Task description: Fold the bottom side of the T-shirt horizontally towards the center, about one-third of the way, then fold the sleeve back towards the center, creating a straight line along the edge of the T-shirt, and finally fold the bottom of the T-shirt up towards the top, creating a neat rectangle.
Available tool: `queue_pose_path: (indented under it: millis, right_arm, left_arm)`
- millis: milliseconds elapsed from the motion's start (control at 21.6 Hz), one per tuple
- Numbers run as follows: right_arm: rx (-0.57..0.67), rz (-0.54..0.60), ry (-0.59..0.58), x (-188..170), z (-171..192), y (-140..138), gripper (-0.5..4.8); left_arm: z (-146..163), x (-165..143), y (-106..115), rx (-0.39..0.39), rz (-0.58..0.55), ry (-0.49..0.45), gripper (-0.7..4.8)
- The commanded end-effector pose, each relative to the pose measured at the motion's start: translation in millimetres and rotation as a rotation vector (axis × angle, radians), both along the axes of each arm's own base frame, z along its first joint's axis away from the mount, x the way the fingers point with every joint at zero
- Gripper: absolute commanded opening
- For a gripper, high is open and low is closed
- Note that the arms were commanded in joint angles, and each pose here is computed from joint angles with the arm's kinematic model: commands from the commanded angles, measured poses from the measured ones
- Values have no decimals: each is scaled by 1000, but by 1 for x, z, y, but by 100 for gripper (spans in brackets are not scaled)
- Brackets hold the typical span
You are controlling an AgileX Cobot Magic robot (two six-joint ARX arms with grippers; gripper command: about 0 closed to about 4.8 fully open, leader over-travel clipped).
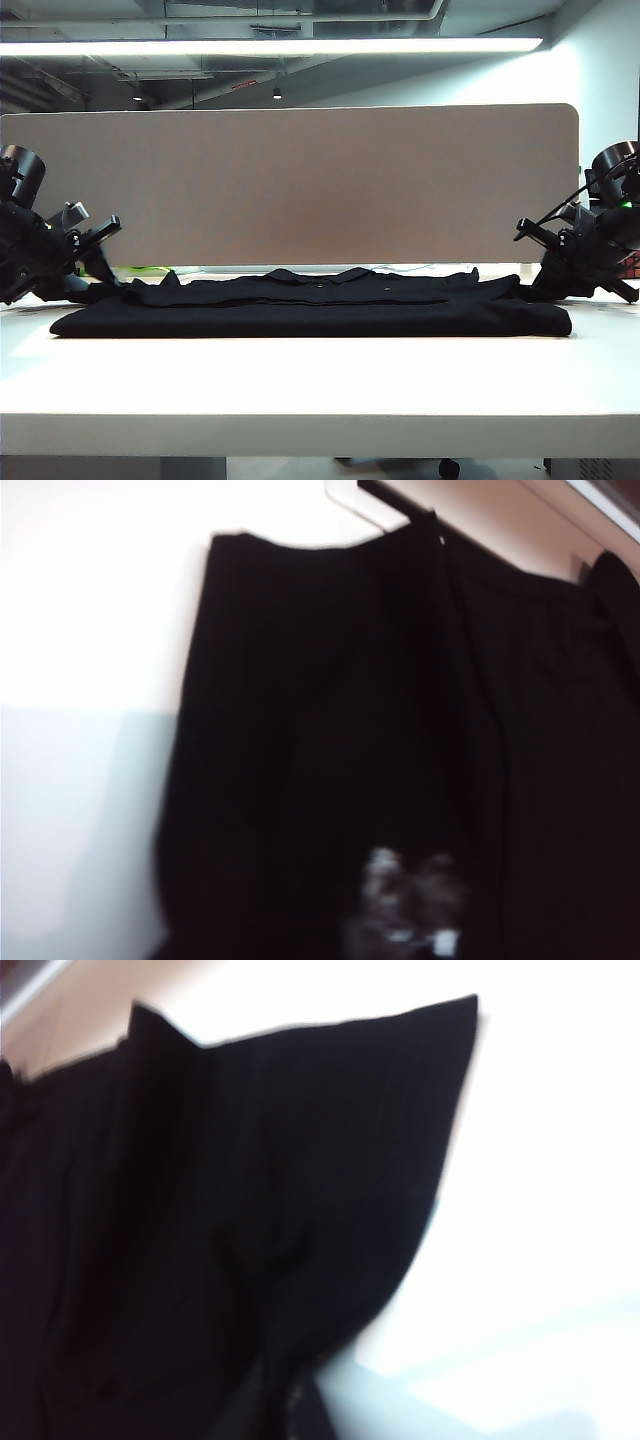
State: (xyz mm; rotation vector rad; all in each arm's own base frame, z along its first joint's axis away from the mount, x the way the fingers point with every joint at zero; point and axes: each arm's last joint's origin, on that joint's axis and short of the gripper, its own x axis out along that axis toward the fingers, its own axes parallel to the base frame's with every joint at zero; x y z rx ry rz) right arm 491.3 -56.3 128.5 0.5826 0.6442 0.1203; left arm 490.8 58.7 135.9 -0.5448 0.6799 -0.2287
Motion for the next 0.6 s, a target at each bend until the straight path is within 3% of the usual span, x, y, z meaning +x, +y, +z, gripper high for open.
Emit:
queue_pose_path:
  millis: [46, 231, 277, 601]
  right_arm:
    - [24, 25, 63, -4, -10, 3, 8]
    - [15, 39, 54, -4, -9, 3, 7]
    - [18, 44, 51, -4, -9, 3, 1]
    - [10, 75, -8, -6, 13, -1, -5]
  left_arm:
    - [-10, -4, -3, 0, -48, 54, 76]
    - [-10, -5, -3, -16, -75, 48, 35]
    - [-9, -5, -3, -15, -83, 44, -5]
    - [2, -5, -4, 8, -119, 1, -6]
